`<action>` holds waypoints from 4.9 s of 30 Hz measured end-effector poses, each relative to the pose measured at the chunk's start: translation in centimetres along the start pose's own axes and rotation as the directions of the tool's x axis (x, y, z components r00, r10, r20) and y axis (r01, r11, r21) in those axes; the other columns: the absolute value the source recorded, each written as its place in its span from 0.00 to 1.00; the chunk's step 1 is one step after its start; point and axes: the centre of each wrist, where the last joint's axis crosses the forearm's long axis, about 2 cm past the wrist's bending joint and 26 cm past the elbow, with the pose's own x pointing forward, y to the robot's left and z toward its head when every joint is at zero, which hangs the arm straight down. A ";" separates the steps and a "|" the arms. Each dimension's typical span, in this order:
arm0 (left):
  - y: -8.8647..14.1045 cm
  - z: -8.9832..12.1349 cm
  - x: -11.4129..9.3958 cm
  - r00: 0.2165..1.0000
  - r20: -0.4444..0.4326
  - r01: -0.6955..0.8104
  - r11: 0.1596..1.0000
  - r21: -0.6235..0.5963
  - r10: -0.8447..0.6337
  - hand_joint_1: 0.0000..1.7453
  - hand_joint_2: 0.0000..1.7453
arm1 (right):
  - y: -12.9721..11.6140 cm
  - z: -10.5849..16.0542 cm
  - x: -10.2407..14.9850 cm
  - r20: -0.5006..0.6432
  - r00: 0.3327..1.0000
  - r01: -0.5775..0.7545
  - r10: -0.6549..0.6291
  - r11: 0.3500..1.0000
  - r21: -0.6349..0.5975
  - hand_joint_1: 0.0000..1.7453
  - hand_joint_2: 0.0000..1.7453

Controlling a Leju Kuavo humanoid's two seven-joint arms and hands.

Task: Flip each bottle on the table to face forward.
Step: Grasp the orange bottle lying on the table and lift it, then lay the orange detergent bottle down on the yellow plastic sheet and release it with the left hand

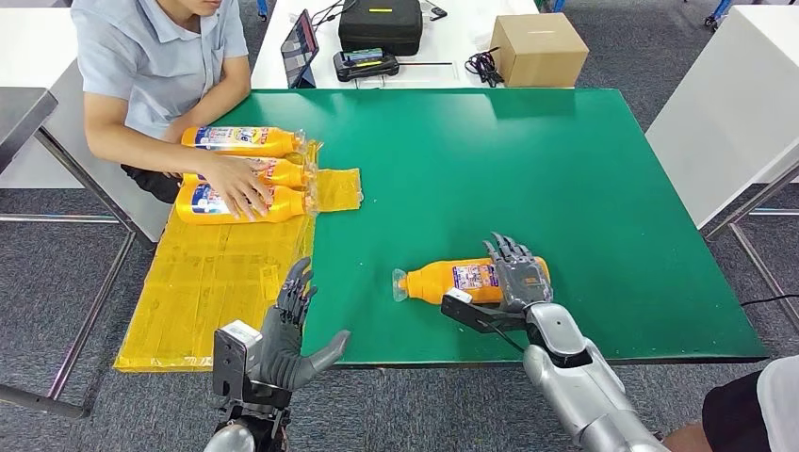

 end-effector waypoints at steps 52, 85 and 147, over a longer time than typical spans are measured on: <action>0.4 -0.5 -0.5 0.999 -0.031 -0.017 1.000 -0.019 0.016 0.00 1.00 | -2.3 -2.7 -4.8 -0.116 0.992 0.073 -0.043 0.960 0.269 1.00 1.00; -0.7 -0.6 -4.4 0.957 -0.198 -0.204 0.977 0.063 0.213 0.00 1.00 | -2.2 0.5 5.6 0.387 0.692 0.661 -0.610 0.751 0.002 1.00 1.00; -3.8 -3.8 -4.0 0.990 -0.069 -0.123 0.991 -0.058 0.119 1.00 1.00 | 1.1 -0.4 13.5 0.398 0.555 0.711 -0.730 0.665 0.228 0.00 1.00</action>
